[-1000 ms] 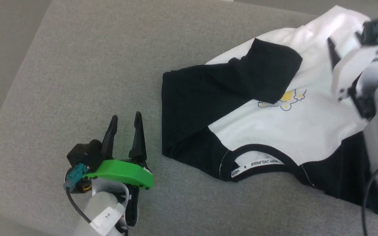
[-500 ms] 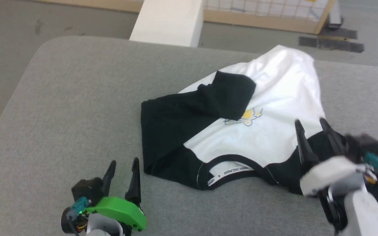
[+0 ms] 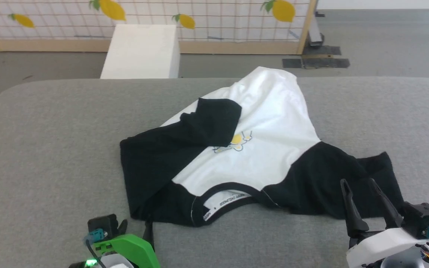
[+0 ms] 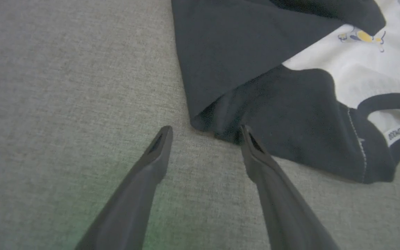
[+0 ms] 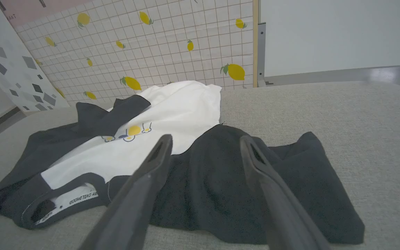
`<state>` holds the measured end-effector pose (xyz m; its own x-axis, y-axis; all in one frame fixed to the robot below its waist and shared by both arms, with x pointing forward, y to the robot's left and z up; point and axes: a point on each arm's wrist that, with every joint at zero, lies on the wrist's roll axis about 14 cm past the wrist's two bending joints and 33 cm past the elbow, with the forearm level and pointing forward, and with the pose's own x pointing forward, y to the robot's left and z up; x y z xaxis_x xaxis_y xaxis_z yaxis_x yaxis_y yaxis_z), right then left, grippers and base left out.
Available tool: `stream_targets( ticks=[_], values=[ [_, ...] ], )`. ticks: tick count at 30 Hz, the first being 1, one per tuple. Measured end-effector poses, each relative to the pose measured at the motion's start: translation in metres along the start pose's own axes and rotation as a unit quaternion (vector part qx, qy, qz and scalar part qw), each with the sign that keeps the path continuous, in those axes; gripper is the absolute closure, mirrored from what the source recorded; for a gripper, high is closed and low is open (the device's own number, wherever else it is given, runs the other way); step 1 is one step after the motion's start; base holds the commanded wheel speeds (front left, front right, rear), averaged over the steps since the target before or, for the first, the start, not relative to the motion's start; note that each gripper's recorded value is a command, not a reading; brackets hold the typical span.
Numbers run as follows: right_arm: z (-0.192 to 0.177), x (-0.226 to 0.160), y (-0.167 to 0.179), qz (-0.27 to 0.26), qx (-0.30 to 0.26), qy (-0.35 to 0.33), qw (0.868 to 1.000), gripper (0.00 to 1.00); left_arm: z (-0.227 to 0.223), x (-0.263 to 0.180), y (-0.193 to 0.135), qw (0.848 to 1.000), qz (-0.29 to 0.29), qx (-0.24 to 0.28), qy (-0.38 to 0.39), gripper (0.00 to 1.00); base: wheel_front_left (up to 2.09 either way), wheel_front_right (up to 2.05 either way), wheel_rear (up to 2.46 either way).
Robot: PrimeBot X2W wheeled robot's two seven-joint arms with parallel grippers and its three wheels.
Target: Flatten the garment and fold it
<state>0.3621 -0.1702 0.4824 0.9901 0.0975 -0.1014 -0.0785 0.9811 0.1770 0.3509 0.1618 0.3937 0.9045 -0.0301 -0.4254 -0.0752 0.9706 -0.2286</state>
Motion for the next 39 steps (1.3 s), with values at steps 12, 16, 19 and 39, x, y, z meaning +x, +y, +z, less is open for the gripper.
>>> stream_targets(
  ticks=[12,16,19,39],
  values=[
    [-0.011,-0.009,-0.006,-0.014,0.01,0.032,0.999,0.0,0.003,0.033,-0.002,0.999,0.023,-0.004,0.032,1.0,0.0,0.0,0.0],
    [-0.022,-0.01,-0.004,-0.011,-0.003,0.068,0.998,0.0,0.013,0.035,0.013,0.999,0.049,-0.016,0.009,1.0,0.0,0.0,0.0],
    [-0.035,-0.012,0.006,0.005,-0.022,0.106,0.994,0.0,0.024,0.031,0.034,0.996,0.081,-0.026,-0.023,1.0,0.0,0.0,0.0],
    [-0.113,-0.02,0.054,0.132,-0.191,0.279,0.932,0.0,0.029,0.01,0.074,0.989,0.129,-0.048,-0.049,1.0,0.0,0.0,0.0]
  ],
)
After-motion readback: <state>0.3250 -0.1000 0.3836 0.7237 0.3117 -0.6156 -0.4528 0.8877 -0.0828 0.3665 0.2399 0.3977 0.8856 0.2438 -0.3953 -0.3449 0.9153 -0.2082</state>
